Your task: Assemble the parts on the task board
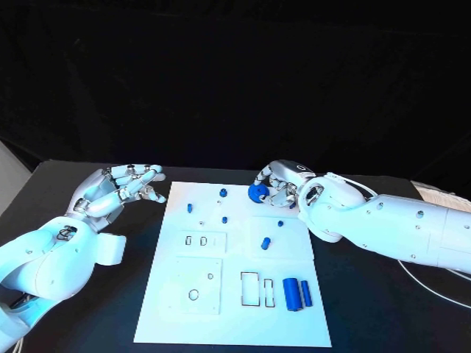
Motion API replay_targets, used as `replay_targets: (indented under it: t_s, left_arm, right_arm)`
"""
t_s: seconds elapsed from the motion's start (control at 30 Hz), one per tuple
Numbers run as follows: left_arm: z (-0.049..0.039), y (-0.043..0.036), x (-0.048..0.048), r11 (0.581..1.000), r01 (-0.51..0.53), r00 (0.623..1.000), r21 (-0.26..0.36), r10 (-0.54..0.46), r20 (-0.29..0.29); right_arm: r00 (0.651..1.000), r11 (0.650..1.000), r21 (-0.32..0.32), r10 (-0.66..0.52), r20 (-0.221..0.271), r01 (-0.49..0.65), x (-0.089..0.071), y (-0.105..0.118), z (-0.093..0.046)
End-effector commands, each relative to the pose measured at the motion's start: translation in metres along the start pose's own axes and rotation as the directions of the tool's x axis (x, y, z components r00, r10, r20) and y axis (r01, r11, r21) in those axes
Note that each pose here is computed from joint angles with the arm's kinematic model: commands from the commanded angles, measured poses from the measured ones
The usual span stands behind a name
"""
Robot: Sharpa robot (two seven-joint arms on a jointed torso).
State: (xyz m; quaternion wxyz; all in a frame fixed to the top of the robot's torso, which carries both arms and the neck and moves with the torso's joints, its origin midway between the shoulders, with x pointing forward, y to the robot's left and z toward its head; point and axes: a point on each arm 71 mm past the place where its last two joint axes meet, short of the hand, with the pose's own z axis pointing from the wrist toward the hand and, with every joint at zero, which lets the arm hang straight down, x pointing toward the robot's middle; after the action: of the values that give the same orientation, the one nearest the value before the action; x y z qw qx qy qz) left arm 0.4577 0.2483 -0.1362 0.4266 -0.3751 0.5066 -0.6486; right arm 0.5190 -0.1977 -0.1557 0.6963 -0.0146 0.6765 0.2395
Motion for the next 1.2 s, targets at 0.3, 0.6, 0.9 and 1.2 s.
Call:
replay_targets:
  t_s: [0.3,0.6,0.9,1.2]
  left_arm:
    - [0.0007,0.0046,-0.0058,1.000,-0.004,1.000,-0.028,0.005,0.026]
    - [0.0014,0.0051,-0.0037,1.000,0.006,1.000,-0.030,-0.005,0.022]
    - [0.0020,0.0056,-0.0023,0.999,0.010,1.000,-0.031,-0.009,0.018]
    - [0.0023,0.0055,-0.0014,0.999,0.013,1.000,-0.030,-0.012,0.015]
  right_arm:
    - [0.992,0.978,-0.189,-0.074,0.106,0.094,0.008,0.054,-0.001]
    - [0.991,0.965,-0.235,-0.097,0.089,0.116,0.027,0.081,0.009]
    - [0.990,0.961,-0.242,-0.121,0.074,0.135,0.043,0.090,0.017]
    - [0.987,0.962,-0.225,-0.139,0.076,0.153,0.049,0.087,0.022]
